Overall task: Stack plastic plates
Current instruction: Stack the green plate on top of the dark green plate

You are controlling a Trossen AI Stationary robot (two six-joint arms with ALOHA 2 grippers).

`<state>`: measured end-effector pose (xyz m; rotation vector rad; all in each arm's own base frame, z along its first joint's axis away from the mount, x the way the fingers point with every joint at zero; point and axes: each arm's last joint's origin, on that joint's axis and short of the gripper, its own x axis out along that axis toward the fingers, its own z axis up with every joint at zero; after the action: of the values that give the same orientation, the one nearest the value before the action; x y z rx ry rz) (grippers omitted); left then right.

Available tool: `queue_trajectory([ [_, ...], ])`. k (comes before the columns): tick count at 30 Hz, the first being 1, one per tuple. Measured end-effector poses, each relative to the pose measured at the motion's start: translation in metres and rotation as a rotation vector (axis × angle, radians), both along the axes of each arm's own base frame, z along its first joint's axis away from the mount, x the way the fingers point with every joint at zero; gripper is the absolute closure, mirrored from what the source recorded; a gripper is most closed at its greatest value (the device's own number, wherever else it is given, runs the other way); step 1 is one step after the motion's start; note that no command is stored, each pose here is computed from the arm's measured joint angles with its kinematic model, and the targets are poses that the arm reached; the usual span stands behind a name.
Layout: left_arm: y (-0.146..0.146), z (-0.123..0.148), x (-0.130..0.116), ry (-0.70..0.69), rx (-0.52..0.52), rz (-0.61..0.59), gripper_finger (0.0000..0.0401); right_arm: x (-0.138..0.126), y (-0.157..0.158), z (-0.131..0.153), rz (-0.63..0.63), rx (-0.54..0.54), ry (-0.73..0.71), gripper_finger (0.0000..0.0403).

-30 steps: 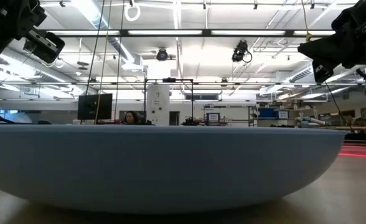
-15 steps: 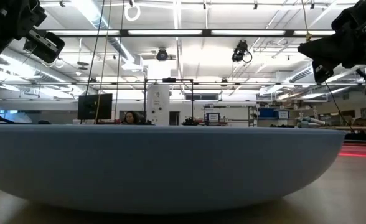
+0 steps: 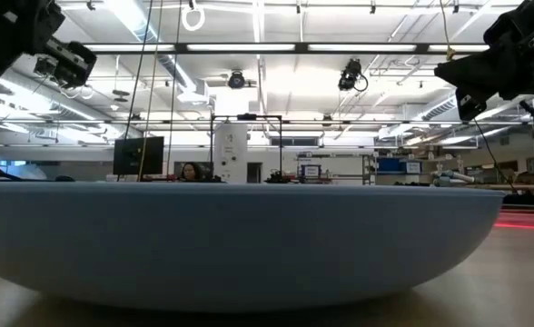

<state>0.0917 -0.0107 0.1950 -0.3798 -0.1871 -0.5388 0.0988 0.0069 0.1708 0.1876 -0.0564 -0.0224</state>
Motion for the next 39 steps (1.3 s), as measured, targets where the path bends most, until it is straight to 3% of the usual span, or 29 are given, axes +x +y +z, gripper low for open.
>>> queue_trajectory([
  [7, 0.001, 0.009, -0.003, -0.109, 0.007, 0.041, 0.039, 0.0, 0.0, 0.0, 0.0, 0.0, 0.0, 0.0373],
  [12, 0.003, 0.01, -0.002, -0.152, 0.057, 0.152, 0.039, 0.0, 0.0, 0.0, 0.0, 0.0, 0.0, 0.0373],
  [17, 0.0, 0.013, 0.006, -0.179, 0.043, 0.276, 0.039, 0.0, 0.0, 0.0, 0.0, 0.0, 0.001, 0.0373],
  [22, -0.012, 0.014, 0.019, -0.188, 0.08, 0.287, 0.039, 0.0, 0.0, 0.0, 0.0, 0.0, 0.0, 0.0373],
  [31, -0.049, 0.052, 0.076, 0.003, 0.241, 0.337, 0.0385, 0.0, 0.0, 0.0, 0.0, 0.0, 0.001, 0.0373],
  [35, -0.06, 0.066, 0.103, 0.251, 0.342, 0.388, 0.0356, 0.0, 0.0, 0.0, 0.0, 0.0, 0.0, 0.0373],
  [39, -0.063, 0.069, 0.118, 0.504, 0.363, 0.486, 0.0308, 0.0, 0.0, 0.0, 0.0, 0.0, 0.0, 0.0373],
])
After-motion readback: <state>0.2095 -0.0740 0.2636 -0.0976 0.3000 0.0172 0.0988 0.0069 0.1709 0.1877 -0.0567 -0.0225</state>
